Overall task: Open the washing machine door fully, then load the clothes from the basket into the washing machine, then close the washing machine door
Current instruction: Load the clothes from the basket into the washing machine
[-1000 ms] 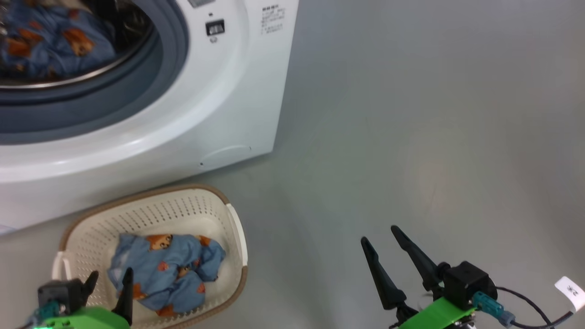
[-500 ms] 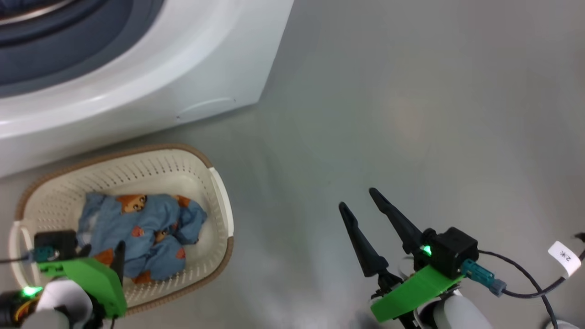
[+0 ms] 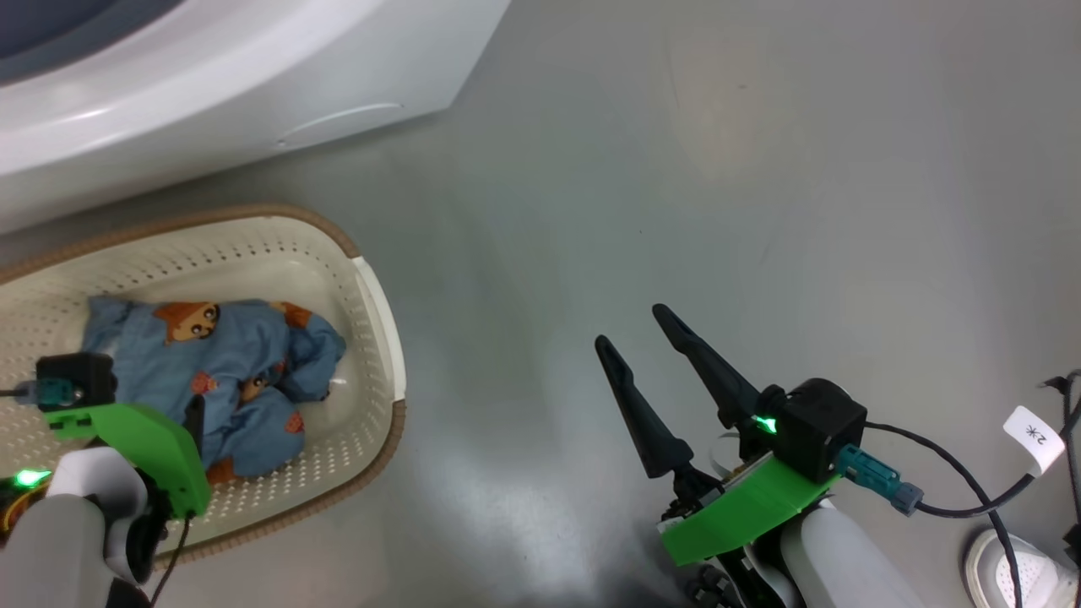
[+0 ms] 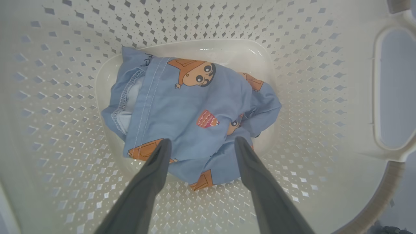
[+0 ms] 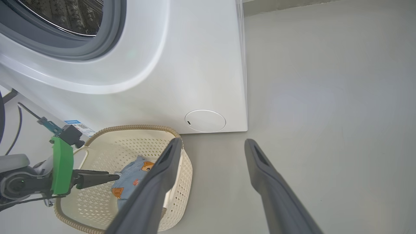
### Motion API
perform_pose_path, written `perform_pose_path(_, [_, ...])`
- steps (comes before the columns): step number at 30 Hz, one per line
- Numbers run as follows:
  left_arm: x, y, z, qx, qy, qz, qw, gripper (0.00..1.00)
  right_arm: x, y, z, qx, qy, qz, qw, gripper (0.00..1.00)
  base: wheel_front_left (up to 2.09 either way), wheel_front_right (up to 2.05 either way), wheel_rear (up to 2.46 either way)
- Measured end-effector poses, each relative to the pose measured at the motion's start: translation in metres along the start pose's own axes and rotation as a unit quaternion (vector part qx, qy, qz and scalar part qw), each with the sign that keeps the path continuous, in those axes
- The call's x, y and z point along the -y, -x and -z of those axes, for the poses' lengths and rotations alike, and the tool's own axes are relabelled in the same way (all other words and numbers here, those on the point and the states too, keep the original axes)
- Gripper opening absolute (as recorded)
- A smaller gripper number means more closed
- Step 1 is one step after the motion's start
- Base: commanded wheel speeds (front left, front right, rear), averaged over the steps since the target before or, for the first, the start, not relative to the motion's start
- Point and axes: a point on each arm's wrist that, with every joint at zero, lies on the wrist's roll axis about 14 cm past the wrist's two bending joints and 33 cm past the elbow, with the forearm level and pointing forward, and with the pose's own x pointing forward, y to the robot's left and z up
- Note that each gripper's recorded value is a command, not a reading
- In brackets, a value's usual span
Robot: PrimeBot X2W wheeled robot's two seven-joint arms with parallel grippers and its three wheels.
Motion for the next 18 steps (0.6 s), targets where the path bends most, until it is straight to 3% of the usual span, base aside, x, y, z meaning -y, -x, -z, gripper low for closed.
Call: perform_pose_path(18, [-0.014, -0.046, 0.03, -0.057, -0.005, -0.017, 0.998, 1.0, 0.004, -0.018, 0.024, -0.029, -0.001, -0.004, 1.0, 1.0, 0.0, 0.0, 0.0])
